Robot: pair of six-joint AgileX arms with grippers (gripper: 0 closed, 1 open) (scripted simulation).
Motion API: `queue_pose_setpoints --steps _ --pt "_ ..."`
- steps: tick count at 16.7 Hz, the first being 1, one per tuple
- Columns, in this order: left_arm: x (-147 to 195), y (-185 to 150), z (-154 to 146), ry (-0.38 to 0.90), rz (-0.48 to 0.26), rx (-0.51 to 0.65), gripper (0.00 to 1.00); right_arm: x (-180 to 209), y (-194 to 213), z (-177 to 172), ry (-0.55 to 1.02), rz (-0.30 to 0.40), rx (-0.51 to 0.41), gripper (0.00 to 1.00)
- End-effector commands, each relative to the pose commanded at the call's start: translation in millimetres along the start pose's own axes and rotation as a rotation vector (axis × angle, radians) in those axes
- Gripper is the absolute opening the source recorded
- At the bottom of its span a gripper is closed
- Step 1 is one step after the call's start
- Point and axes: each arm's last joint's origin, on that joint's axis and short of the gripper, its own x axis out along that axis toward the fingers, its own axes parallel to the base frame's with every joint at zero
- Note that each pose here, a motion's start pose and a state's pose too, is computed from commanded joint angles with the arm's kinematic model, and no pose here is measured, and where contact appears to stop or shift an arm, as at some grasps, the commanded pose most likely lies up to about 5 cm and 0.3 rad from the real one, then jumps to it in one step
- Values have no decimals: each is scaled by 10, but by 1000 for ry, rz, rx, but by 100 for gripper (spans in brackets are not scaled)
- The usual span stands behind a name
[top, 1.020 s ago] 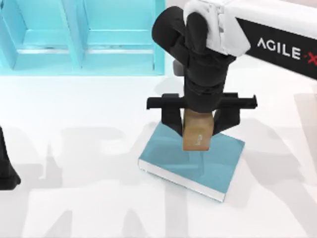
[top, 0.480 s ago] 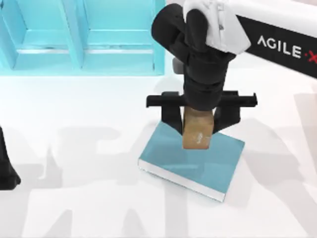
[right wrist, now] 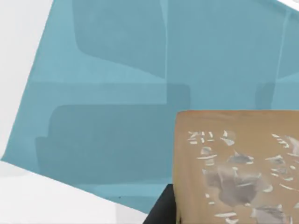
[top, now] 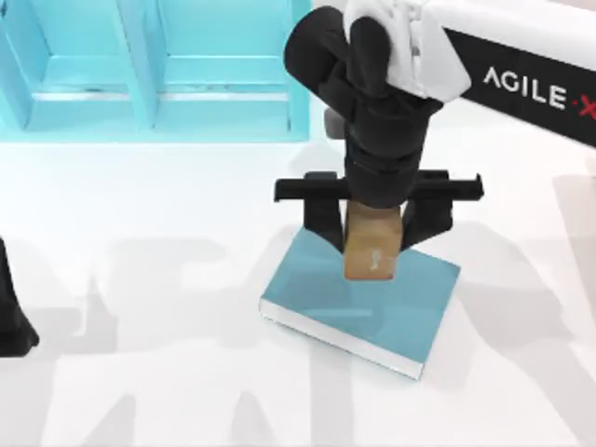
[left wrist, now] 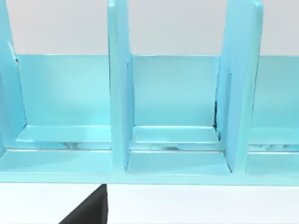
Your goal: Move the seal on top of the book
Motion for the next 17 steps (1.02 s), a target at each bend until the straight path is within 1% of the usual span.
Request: queue_pose_setpoints --steps 5,6,14,17 --pt "0 0 0 0 0 0 100 0 0 0 0 0 0 98" --pt "0 0 0 0 0 0 100 0 0 0 0 0 0 100" --pt "0 0 0 0 0 0 100 1 -4 3 0 0 1 100" --pt "0 0 0 0 0 0 100 -76 3 7 2 -2 1 100"
